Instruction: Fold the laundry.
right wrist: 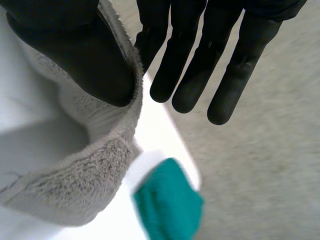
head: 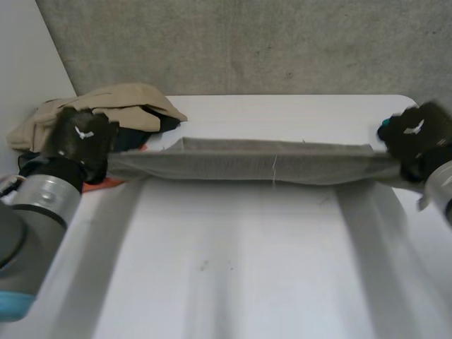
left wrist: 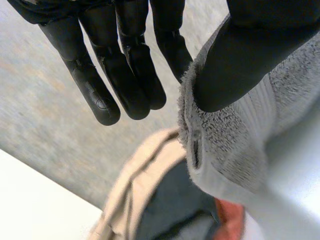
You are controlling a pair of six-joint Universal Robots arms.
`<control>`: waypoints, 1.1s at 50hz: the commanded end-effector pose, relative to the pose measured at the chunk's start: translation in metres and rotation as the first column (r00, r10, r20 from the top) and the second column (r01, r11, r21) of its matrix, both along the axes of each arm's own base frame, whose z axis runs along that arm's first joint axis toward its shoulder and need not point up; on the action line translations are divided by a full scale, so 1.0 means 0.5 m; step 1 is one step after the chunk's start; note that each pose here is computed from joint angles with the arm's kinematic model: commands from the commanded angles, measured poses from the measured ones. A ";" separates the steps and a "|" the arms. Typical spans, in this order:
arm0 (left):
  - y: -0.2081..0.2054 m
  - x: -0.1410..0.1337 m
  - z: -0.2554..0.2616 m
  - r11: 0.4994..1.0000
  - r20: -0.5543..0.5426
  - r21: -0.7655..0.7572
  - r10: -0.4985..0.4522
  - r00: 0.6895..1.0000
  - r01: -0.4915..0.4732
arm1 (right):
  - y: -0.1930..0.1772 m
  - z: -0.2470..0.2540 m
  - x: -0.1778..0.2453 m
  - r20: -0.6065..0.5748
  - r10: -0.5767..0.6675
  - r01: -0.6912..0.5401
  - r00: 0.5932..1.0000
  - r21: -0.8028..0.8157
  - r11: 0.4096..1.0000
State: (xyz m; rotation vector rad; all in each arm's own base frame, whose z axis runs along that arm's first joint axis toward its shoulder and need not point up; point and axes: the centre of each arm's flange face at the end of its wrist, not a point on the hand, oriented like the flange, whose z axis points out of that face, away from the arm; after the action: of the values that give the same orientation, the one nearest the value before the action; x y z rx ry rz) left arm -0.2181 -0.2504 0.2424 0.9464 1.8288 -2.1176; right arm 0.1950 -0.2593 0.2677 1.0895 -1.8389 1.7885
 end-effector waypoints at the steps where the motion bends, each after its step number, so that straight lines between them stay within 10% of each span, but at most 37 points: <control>1: 0.066 0.013 0.103 1.000 -0.044 -0.005 -0.026 0.999 0.026 | 0.035 0.116 -0.021 -0.038 -0.012 0.010 0.999 -0.051 0.999; 18: -0.122 -0.051 -0.043 0.972 0.032 0.230 -0.052 0.998 0.043 | -0.102 -0.016 0.001 -0.223 -0.004 0.050 0.975 0.201 0.978; 26: -0.303 -0.103 0.032 0.999 -0.045 -0.024 -0.022 0.999 0.021 | -0.229 0.025 0.052 -0.153 -0.142 0.124 0.978 -0.122 0.985; 38: -0.356 -0.117 0.304 0.750 -0.340 -0.644 -0.106 0.934 -0.149 | -0.288 0.258 0.085 0.231 -0.022 0.197 0.973 -0.772 0.605; 55: -0.272 -0.106 -0.014 0.976 -0.205 -0.220 -0.045 0.978 -0.001 | -0.290 -0.034 0.096 0.106 0.030 0.012 0.994 -0.379 0.925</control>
State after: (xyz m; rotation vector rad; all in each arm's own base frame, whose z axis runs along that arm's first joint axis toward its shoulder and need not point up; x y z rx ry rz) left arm -0.2717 -0.4054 0.3008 0.5550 1.4033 -2.6007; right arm 0.2411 -0.4078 0.3190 0.6680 -1.2422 2.2609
